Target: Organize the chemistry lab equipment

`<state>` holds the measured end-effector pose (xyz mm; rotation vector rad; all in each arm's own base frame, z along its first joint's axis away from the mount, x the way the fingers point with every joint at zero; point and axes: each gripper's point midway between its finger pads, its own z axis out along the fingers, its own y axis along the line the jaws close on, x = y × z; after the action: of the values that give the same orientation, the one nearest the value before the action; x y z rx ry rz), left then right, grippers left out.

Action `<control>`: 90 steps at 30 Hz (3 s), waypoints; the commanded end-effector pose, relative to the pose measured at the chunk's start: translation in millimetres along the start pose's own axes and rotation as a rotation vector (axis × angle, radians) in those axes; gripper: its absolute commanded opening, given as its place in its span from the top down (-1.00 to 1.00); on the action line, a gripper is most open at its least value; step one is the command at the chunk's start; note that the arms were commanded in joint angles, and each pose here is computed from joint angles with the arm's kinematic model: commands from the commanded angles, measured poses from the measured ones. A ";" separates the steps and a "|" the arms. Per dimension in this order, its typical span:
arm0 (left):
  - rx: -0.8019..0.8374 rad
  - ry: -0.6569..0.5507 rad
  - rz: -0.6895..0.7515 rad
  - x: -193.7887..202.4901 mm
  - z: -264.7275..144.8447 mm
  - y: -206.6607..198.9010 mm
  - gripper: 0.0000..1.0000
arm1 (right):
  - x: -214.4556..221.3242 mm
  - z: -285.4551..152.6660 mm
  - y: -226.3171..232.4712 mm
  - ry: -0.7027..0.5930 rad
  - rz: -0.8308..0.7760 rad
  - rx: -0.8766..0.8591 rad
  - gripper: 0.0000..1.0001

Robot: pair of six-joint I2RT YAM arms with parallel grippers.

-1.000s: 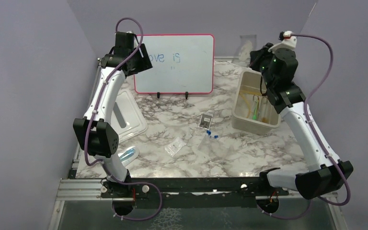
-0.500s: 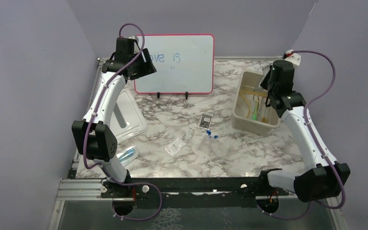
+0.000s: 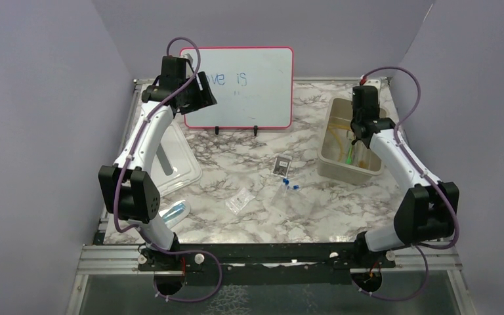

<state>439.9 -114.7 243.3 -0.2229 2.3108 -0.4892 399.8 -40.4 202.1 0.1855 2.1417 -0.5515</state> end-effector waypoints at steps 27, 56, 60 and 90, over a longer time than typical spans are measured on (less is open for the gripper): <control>0.048 -0.037 0.034 -9.2 -9.4 -13.0 -0.41 | -21.3 3.2 70.1 0.045 0.084 -0.311 0.45; 0.135 0.014 0.059 28.8 -17.6 -34.6 -0.43 | 25.2 -32.1 161.7 0.410 0.215 -0.498 0.14; 0.128 0.008 0.053 29.3 -18.6 -33.7 -0.43 | 12.4 -30.9 169.4 0.369 0.193 -0.549 0.19; 0.282 0.233 0.225 122.7 23.7 -91.4 -0.65 | 17.6 -8.8 157.7 0.323 0.204 -0.424 0.15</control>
<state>381.3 -223.7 199.3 0.1492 2.4031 -0.7015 418.3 91.3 139.2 0.3341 2.4781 0.0091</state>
